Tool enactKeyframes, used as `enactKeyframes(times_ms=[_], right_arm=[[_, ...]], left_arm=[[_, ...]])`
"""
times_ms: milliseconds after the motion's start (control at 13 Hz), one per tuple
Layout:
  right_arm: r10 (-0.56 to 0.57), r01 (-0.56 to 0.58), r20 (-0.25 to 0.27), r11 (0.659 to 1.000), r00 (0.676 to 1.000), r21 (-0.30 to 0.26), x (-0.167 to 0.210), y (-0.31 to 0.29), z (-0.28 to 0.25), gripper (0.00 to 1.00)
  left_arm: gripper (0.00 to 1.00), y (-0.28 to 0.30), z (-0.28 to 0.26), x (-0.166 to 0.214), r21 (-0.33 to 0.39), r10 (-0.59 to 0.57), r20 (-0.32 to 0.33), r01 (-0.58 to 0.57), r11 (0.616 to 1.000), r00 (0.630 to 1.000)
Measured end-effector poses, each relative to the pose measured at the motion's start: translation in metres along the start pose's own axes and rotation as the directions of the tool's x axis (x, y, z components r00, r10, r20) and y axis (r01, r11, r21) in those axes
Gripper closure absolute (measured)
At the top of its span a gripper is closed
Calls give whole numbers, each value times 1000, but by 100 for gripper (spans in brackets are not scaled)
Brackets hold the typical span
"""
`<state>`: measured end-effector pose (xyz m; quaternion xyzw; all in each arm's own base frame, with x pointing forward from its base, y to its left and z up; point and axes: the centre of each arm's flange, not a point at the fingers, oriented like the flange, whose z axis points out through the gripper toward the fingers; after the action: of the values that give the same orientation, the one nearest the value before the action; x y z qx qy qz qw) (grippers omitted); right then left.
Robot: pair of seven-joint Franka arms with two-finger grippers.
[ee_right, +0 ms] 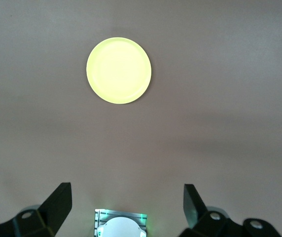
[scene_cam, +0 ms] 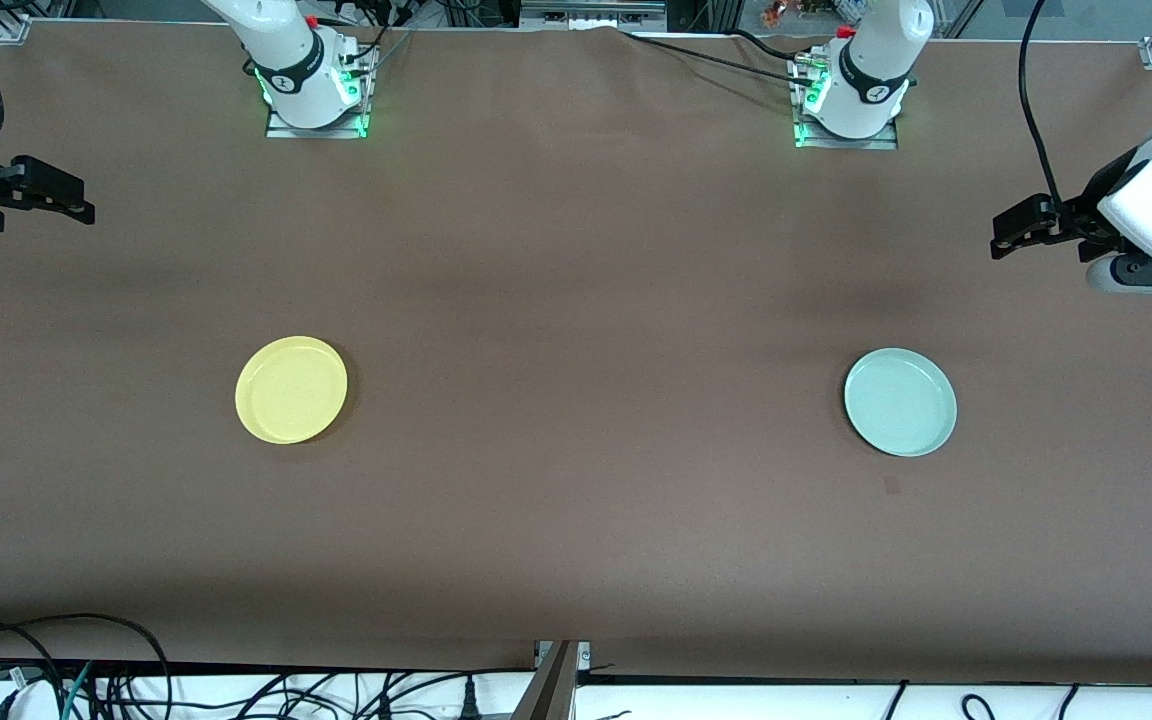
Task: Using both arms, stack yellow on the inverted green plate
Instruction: 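Move the left gripper down to the rim of the green plate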
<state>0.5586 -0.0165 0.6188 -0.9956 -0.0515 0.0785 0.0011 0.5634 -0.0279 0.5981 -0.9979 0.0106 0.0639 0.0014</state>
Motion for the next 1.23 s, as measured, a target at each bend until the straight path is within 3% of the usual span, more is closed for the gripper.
enactKeyframes(times_ms=[772,849,1081,1235], right_arm=[[1,-1,0,1000,1000,0,0,1,0,0],[1,-1,0,1000,1000,0,0,1,0,0],[2,-2,-1,1000,1000,0,0,1,0,0],[2,-2,-1,1000,1000,0,0,1,0,0]], left_arm=[[0,-2,17,15,-3,-4,10,4,1000,1000],[0,-6,30,22,-5,-9,36,9,1000,999],[0,-16,130,70,10,-16,208,14,1000,978],[0,-21,165,89,10,-19,254,17,1000,967]])
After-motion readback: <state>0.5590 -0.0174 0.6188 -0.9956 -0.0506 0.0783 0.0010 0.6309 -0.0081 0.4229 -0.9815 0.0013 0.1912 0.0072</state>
